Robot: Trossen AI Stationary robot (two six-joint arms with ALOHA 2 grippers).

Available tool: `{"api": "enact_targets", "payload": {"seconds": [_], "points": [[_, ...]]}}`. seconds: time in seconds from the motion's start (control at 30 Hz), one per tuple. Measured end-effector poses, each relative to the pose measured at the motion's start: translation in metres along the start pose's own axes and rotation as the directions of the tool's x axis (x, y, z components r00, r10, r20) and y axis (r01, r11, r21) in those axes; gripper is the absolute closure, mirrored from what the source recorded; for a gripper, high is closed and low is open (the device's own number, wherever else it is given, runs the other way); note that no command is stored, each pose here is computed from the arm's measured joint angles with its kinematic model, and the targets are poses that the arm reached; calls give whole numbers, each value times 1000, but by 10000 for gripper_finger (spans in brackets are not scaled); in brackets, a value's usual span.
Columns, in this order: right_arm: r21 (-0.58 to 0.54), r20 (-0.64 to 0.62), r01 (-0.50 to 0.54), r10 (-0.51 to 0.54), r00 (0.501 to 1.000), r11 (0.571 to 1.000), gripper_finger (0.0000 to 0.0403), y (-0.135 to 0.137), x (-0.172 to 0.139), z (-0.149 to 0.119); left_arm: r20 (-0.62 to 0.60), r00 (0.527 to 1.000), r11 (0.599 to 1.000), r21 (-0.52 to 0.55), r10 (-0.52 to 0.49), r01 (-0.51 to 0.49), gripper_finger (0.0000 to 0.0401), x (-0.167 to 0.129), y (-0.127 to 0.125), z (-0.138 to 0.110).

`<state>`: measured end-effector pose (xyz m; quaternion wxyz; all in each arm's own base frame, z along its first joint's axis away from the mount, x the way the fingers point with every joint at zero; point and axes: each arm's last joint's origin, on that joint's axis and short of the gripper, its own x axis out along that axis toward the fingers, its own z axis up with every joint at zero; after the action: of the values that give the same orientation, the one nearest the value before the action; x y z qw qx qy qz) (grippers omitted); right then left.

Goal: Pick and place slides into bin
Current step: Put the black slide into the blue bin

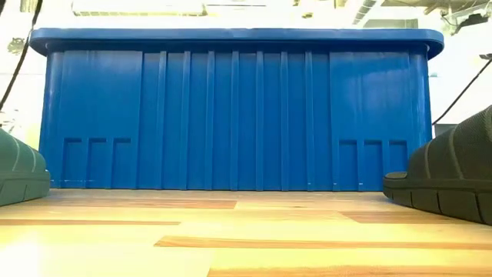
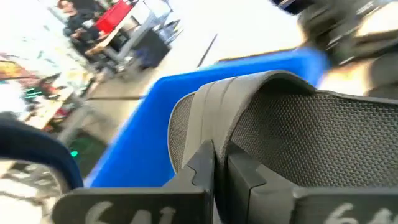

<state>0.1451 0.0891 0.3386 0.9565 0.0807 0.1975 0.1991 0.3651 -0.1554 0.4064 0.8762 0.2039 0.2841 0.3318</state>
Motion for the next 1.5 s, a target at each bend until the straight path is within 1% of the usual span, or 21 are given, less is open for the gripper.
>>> {"api": "enact_targets", "payload": {"seconds": [0.07,0.13,0.23,0.27,0.37,0.47,0.57,0.67,0.73,0.83,0.87,0.9,1.0,1.1,1.2,1.27,1.5], "points": [[-10,93,8,-7,996,1000,137,-3,0,10,-70,997,998,56,33,-29,401,14,25,-4],[-23,181,26,-22,983,999,137,-6,-1,19,-153,987,993,109,52,-35,401,29,48,-9],[-62,311,76,-53,949,995,137,-13,-4,33,-255,962,980,194,102,-52,401,56,76,-15],[-68,355,103,-72,932,992,137,-16,-5,37,-277,955,975,219,104,-42,401,66,83,-16],[-78,462,210,-152,874,975,137,-25,-10,48,-363,930,950,308,63,56,401,95,103,-20],[-33,518,293,-234,822,955,137,-33,-13,55,-412,911,938,328,33,114,401,128,120,-24],[67,555,292,-279,784,954,137,-39,-17,59,-429,902,932,304,-51,197,401,157,136,-28],[114,558,292,-304,772,950,137,-43,-17,60,-370,921,936,267,-121,230,401,184,151,-29],[115,555,296,-309,773,948,137,-43,-16,60,-378,913,926,269,-151,265,401,199,158,-35],[87,546,314,-309,779,945,137,-44,-15,59,-360,916,917,279,-177,287,401,223,158,-44],[73,546,322,-308,779,944,137,-44,-15,59,-370,910,913,276,-189,301,401,229,157,-49],[63,546,327,-307,779,943,137,-43,-15,59,-384,903,910,275,-193,311,401,236,154,-54],[42,544,341,-307,781,939,137,-43,-16,59,-372,903,913,252,-215,321,401,254,147,-65],[40,552,340,-304,776,940,137,-43,-18,59,-374,903,912,259,-209,318,401,269,134,-78],[41,558,339,-303,772,940,137,-42,-21,59,-406,890,905,266,-207,332,401,280,123,-93],[28,562,346,-301,770,938,137,-42,-23,59,-391,898,910,264,-202,320,401,287,117,-99],[24,580,346,-295,759,938,137,-40,-32,59,-391,900,921,243,-193,303,401,301,100,-124]]}}
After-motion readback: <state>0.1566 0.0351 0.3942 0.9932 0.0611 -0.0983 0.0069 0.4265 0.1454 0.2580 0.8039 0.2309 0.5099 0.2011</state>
